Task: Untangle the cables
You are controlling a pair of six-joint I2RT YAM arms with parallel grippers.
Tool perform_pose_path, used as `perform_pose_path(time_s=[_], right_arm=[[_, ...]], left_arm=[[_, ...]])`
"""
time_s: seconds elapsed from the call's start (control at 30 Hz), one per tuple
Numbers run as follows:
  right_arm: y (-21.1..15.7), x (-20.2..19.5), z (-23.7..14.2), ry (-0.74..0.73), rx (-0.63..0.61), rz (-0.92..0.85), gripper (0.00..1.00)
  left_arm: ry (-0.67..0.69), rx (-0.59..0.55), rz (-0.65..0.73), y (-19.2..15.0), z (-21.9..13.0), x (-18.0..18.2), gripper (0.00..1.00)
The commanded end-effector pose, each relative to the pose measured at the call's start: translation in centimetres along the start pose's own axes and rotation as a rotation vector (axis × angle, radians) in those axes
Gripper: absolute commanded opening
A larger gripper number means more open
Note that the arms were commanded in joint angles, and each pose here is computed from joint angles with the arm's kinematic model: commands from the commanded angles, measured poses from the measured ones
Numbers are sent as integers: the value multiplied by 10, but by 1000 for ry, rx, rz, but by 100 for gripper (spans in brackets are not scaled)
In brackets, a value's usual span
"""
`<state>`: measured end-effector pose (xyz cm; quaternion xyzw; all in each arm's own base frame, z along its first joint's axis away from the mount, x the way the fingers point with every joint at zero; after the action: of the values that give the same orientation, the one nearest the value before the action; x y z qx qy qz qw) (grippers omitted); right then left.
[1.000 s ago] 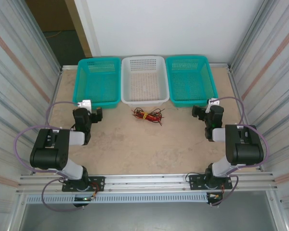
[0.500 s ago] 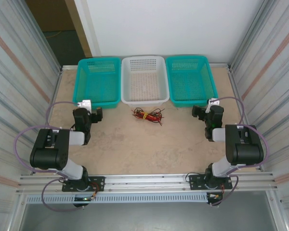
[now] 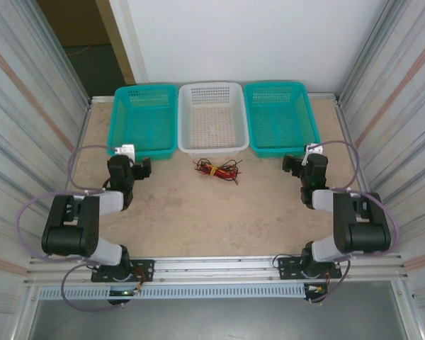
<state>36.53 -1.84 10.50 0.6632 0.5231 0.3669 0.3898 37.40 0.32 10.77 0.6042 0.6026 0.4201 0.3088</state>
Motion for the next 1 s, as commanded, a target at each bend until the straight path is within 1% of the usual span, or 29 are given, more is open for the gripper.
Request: perform_pose_path(time_s=[0.0,0.03,0.1,0.17,0.23,0.3,0.33,0.37,0.4,0.43,0.47,0.5,0.53,0.6,0.67,0.7,0.77,0.8,0.83,0.9,0.93,0.97], right_arm=[[31,-7,-25,-80,-66,23,99],[35,-7,-34,-95,-74,44,99],[40,-14,-46,-161,-8,113,99],[40,-18,-58,-236,129,158,99],[34,-9,-70,-245,265,161,99],[21,-2,-79,-268,329,182,99],[11,-7,-83,-311,350,211,99],[-3,-16,-88,-371,375,289,99],[-16,-21,-91,-387,417,355,99],[-29,-20,-94,-350,497,451,99],[-38,-8,-95,-261,574,501,99],[-42,3,-98,-211,610,496,99],[-42,16,-104,-193,624,444,99],[-28,44,-118,-178,589,294,99],[-10,78,-136,-156,525,158,99],[-1,98,-144,-131,471,97,99],[12,140,-156,-37,360,10,99],[15,164,-162,47,319,-20,99],[15,187,-167,142,311,-35,99],[10,227,-172,337,404,-22,99],[6,244,-172,409,455,-28,99],[6,257,-172,442,480,-40,99]], left_arm=[[81,61,-93,39,-22,15,99],[88,91,-137,39,-31,17,99],[127,141,-203,39,-48,19,99],[173,193,-214,33,-68,17,99],[167,244,-202,26,-86,6,99],[128,286,-197,18,-103,-9,99],[110,299,-196,13,-113,-17,99],[93,307,-197,8,-123,-23,99],[76,309,-202,6,-132,-29,99],[44,309,-209,3,-142,-36,98],[3,310,-213,2,-151,-44,98],[-39,311,-216,3,-158,-51,98],[-89,314,-214,4,-167,-58,96],[-158,311,-215,10,-179,-66,95],[-196,301,-221,16,-186,-67,95],[-203,289,-226,22,-189,-67,96],[-213,272,-242,32,-190,-68,97],[-223,265,-247,39,-189,-71,97],[-238,258,-253,47,-189,-75,97],[-274,257,-251,61,-188,-85,97],[-296,262,-247,66,-186,-92,97],[-310,265,-247,71,-184,-97,96]])
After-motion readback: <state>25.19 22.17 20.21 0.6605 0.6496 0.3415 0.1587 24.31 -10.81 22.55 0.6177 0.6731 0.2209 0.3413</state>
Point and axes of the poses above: each hand's point on the last joint's axis, 136 mm out from that joint toward the fingers, its own z axis out along the fingers, its own x axis along the line the jaws close on, y = z × x, the point moved 2 cm from there along -z, back along the fingers, and after that the axes turned 2 degrees about z, right-handed, at the moved point
